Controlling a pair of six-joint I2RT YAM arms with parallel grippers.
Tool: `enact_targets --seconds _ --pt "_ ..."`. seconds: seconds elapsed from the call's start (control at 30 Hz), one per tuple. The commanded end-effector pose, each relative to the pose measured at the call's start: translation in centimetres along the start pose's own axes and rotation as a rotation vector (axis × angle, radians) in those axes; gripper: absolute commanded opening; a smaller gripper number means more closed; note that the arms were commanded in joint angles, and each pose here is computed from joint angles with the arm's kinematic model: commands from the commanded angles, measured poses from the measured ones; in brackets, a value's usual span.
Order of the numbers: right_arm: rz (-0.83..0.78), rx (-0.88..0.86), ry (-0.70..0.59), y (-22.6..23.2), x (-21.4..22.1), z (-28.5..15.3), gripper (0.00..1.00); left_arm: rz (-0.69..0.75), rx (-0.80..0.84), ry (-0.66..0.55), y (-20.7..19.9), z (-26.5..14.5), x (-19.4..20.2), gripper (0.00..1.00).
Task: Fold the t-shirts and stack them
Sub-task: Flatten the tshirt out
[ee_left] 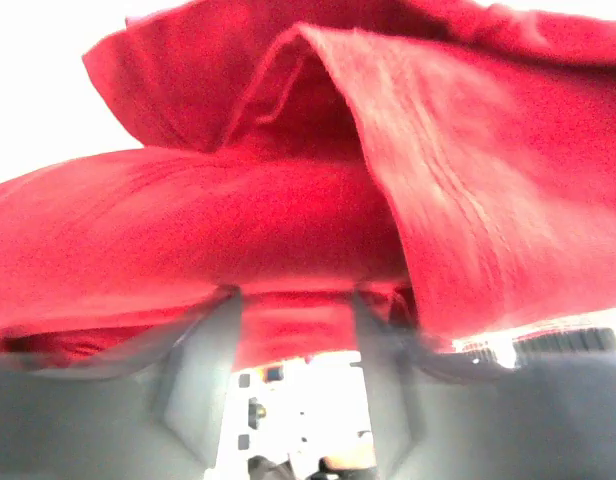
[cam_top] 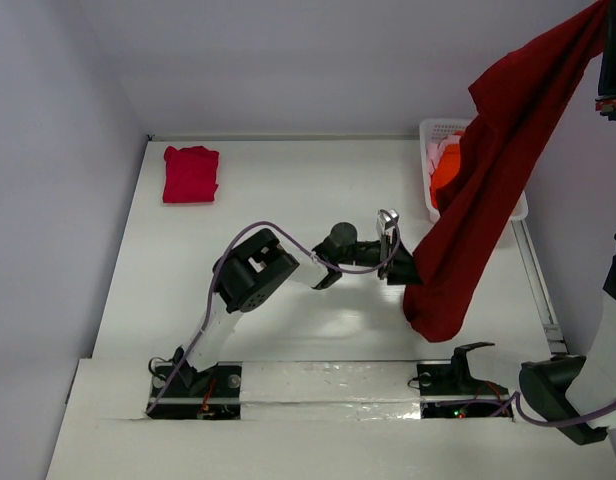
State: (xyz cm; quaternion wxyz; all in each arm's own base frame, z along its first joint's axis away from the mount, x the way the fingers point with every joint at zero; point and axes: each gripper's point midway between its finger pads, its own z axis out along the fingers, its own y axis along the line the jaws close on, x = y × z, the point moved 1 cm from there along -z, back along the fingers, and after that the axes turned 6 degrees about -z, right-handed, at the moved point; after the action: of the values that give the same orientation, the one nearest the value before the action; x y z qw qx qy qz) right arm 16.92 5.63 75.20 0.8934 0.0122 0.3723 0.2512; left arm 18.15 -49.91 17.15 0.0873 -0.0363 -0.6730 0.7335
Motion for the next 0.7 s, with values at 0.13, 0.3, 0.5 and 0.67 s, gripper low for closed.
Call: enact_targets --seconds 0.13,0.3,0.5,0.67 --pt "-0.015 -0.011 -0.056 0.5 -1.7 -0.1 0.0 0.577 0.483 0.06 -10.6 -2.9 3.9 0.99" --pt "-0.016 -0.016 -0.056 0.6 -1.8 -0.2 0.0 0.539 0.477 0.046 -8.5 -2.9 2.2 0.99" --pt "-0.018 -0.016 -0.047 0.5 -1.4 0.1 0.0 0.471 0.523 0.108 -7.5 -1.6 2.1 0.99" --pt "-0.003 -0.035 -0.035 0.6 -0.5 0.5 0.0 0.495 0.542 0.12 -7.8 -0.8 3.0 0.99"
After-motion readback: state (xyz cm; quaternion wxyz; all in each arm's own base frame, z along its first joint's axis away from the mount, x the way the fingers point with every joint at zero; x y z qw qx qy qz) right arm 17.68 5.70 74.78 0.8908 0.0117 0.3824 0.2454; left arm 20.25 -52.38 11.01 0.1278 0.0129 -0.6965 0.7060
